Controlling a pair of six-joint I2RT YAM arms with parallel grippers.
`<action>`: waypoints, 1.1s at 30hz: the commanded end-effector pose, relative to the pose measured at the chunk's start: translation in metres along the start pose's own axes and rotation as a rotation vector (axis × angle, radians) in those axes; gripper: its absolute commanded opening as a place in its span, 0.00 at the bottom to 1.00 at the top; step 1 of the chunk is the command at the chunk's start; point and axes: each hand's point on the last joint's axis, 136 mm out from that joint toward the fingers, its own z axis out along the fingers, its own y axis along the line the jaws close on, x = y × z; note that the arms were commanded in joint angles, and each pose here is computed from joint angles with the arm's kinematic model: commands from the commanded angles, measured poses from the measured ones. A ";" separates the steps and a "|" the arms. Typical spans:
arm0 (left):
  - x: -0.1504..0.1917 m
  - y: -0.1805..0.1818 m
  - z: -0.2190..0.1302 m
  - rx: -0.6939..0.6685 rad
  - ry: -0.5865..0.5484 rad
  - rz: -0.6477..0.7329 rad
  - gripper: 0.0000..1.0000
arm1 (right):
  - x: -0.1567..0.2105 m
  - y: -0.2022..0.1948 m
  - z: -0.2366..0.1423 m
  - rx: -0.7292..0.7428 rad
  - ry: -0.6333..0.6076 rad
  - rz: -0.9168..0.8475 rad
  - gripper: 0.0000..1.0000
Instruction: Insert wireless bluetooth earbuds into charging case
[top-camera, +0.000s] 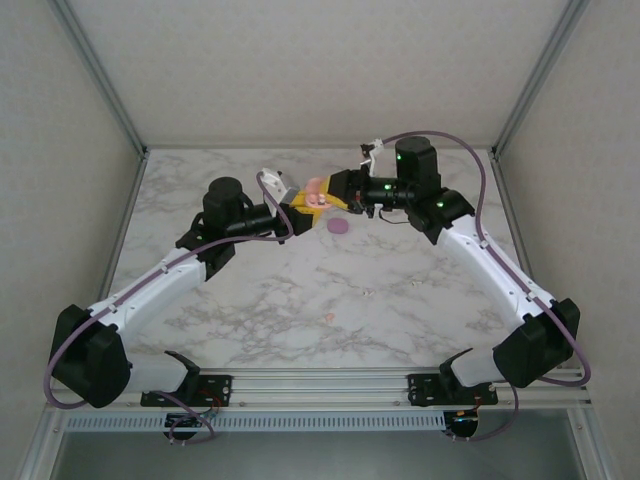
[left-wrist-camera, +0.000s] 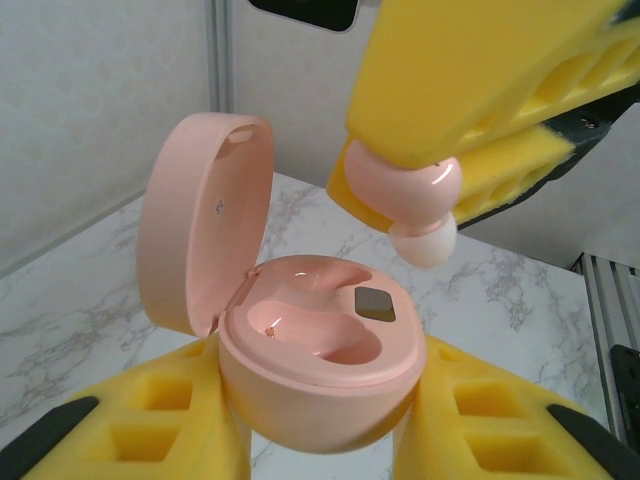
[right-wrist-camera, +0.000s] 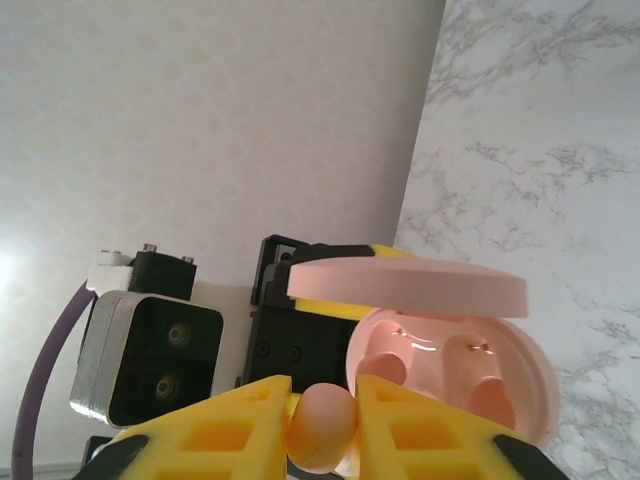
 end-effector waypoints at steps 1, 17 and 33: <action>-0.020 -0.003 0.003 0.008 -0.056 0.042 0.25 | 0.003 0.020 0.000 -0.036 -0.024 -0.070 0.21; -0.027 -0.010 0.003 0.042 -0.071 0.050 0.25 | 0.000 0.014 0.004 0.006 -0.085 -0.108 0.21; -0.035 -0.013 0.003 0.047 -0.096 0.045 0.25 | 0.004 0.002 0.013 0.095 -0.079 -0.128 0.23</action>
